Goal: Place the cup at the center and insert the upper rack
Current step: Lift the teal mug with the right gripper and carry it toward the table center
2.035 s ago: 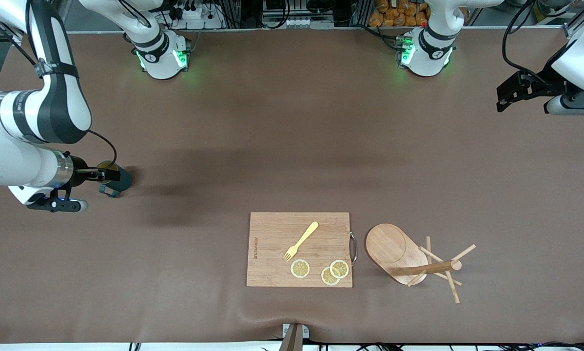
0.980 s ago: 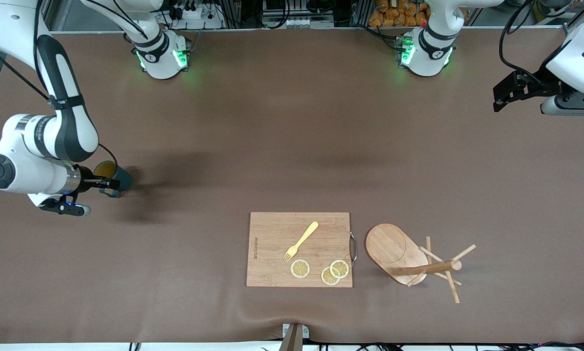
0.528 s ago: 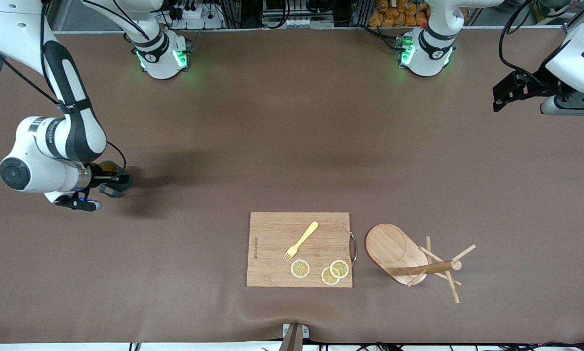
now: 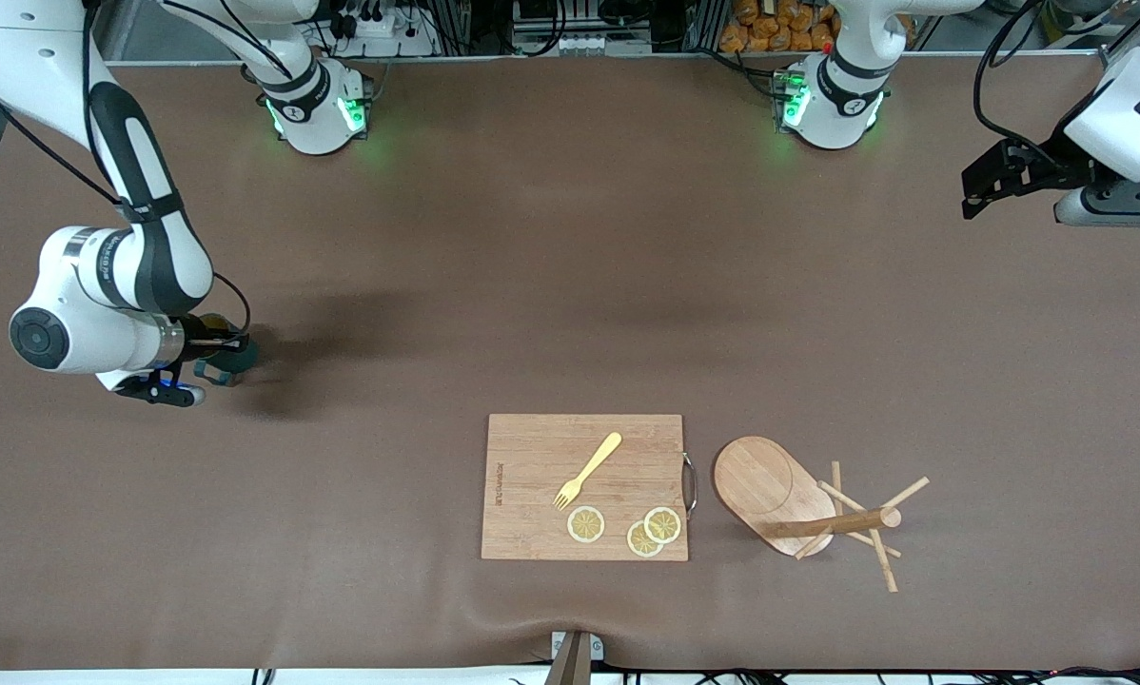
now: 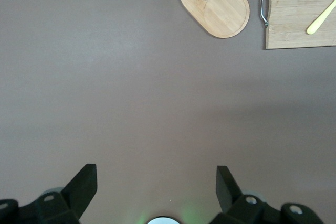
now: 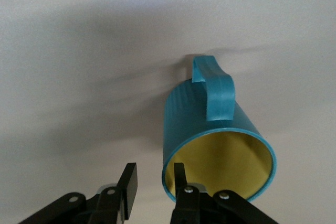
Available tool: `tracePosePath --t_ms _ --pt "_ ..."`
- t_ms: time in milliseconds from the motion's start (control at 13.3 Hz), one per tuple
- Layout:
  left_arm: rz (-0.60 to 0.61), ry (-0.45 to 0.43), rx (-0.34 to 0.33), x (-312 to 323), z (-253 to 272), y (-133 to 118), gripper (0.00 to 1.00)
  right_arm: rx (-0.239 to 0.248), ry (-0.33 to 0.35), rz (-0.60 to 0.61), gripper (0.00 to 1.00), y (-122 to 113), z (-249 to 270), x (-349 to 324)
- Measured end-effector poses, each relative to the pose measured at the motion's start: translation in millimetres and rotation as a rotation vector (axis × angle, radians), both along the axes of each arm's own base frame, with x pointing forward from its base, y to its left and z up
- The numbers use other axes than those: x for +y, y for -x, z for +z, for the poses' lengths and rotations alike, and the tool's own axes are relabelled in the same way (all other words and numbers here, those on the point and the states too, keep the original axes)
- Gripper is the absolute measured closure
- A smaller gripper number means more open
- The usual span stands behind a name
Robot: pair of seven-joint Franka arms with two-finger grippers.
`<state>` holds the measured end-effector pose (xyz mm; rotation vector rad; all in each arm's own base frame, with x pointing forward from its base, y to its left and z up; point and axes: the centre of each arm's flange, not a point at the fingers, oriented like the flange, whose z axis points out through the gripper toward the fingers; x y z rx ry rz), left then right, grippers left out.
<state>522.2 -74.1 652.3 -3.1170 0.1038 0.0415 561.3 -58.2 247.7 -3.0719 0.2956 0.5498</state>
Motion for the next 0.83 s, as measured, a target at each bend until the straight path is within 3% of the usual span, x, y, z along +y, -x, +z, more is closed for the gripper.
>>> tracePosePath --t_ms 226,452,829 --pt "0.0 0.0 0.0 0.0 -0.1 -0.1 0.0 -0.005 0.001 -0.007 0.68 1.2 -3.2 -4.2" --pt "0.0 0.0 0.0 0.0 -0.1 -0.1 0.0 -0.001 0.001 -0.011 0.97 2.4 -5.4 -6.2" --pt "0.002 0.0 0.001 0.9 -0.2 -0.2 0.0 0.027 -0.014 -0.011 0.96 -3.3 8.2 -0.4"
